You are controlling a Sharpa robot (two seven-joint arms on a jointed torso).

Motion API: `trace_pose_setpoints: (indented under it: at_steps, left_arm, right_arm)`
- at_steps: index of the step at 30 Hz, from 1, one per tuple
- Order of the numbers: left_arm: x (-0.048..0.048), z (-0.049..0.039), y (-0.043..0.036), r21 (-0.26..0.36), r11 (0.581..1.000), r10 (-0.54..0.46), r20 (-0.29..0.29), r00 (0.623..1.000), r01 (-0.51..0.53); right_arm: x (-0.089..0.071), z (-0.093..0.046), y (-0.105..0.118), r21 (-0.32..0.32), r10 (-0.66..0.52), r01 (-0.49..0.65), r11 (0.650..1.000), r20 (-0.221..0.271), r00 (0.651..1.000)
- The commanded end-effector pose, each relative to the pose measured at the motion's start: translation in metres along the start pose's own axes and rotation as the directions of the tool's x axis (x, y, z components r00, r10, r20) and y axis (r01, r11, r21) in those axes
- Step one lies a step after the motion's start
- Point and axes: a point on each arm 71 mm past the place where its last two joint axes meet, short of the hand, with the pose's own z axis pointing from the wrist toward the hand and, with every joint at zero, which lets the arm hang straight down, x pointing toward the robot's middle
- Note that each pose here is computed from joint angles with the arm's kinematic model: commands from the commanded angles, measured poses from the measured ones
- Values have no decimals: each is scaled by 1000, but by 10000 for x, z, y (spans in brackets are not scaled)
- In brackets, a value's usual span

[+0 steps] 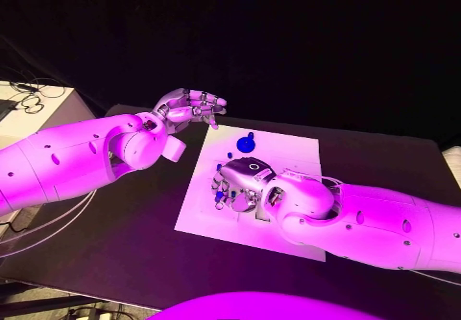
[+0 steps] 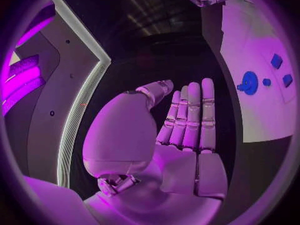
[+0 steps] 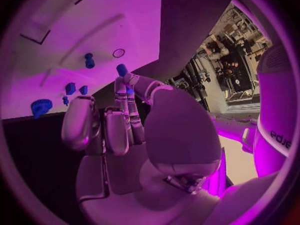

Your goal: Assemble the parts on the task board

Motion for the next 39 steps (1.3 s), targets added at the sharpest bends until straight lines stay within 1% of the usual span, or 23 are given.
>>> trace_pose_setpoints:
  at_steps: [1,13,39]
  left_arm:
    - [23,10,-6,4,1000,-13,-18,1000,13]
    - [25,12,-5,3,1000,-13,-18,1000,13]
    - [22,6,-5,1,1000,-13,-18,1000,13]
  right_arm:
    - [42,9,3,-2,-47,47,999,-29,999]
    - [138,23,4,5,-52,52,999,-46,998]
    - [236,40,-19,14,-47,48,999,-58,997]
